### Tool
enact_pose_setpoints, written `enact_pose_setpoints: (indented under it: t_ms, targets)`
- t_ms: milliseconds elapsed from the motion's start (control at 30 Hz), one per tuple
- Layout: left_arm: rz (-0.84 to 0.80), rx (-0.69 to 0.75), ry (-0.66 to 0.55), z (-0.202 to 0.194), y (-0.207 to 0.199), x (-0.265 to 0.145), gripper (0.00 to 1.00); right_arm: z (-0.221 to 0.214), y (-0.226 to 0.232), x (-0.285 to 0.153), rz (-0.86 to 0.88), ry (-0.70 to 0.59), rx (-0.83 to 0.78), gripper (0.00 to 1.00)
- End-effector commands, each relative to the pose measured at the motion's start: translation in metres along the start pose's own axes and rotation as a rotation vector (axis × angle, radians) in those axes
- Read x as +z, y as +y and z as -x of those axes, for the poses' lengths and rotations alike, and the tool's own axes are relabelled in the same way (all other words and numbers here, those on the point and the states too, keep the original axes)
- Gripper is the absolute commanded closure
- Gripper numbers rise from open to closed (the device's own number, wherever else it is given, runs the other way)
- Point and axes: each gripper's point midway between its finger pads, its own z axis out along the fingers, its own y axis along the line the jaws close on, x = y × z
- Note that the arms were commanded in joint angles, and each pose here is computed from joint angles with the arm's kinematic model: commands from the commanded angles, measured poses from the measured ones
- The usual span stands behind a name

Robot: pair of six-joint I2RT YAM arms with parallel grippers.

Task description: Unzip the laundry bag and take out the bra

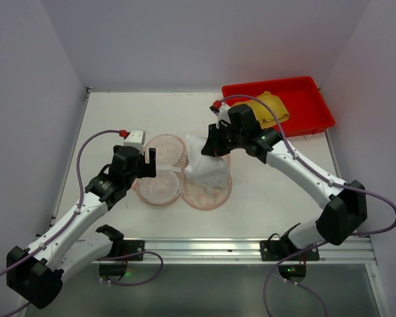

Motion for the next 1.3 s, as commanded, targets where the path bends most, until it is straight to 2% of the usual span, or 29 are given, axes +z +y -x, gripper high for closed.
enact_pose_setpoints:
  t_ms: [0,167,267,467,500,533,600,633,700,800,967,1133,1267]
  targets:
    - [-0.001,-0.001,-0.017,0.006,0.0,0.001,0.11,0.054,0.007,-0.042,-0.018,-0.13,-0.031,1.0]
    - [0.001,-0.001,-0.017,0.006,0.001,0.0,0.11,0.121,-0.012,-0.091,-0.072,-0.303,-0.006,1.0]
    - [0.0,0.0,-0.014,0.005,0.0,0.001,0.11,0.161,-0.039,-0.12,-0.137,-0.408,0.012,1.0]
    - [-0.002,0.0,-0.014,0.005,0.0,0.001,0.11,0.223,-0.133,-0.167,-0.328,-0.566,0.106,1.0]
    - [-0.003,0.0,-0.014,0.005,0.0,0.001,0.11,0.239,-0.15,-0.188,-0.375,-0.621,0.11,1.0]
    - [-0.003,0.0,-0.014,0.005,0.0,0.001,0.11,0.242,-0.177,-0.181,-0.418,-0.609,0.138,1.0]
    - [-0.003,0.0,-0.013,0.005,0.0,0.001,0.11,0.258,-0.208,-0.2,-0.516,-0.665,0.155,1.0]
    - [-0.006,0.0,-0.013,0.005,-0.001,0.001,0.11,0.256,-0.242,-0.2,-0.568,-0.66,0.192,1.0]
    - [-0.008,0.0,-0.013,0.005,-0.001,0.001,0.11,0.26,-0.278,-0.215,-0.648,-0.711,0.233,1.0]
    - [-0.009,0.004,-0.005,0.003,-0.002,0.003,0.11,0.254,-0.331,-0.215,-0.723,-0.743,0.304,1.0]
    - [-0.011,0.005,-0.001,0.003,-0.002,0.003,0.1,0.229,-0.398,-0.181,-0.755,-0.68,0.379,0.98]
    - [-0.012,0.004,-0.004,0.004,-0.003,0.003,0.1,0.197,-0.411,-0.127,-0.609,-0.566,0.478,0.96]
    - [-0.012,0.004,-0.004,0.003,-0.002,0.003,0.1,0.168,-0.414,-0.092,-0.503,-0.532,0.617,0.94]
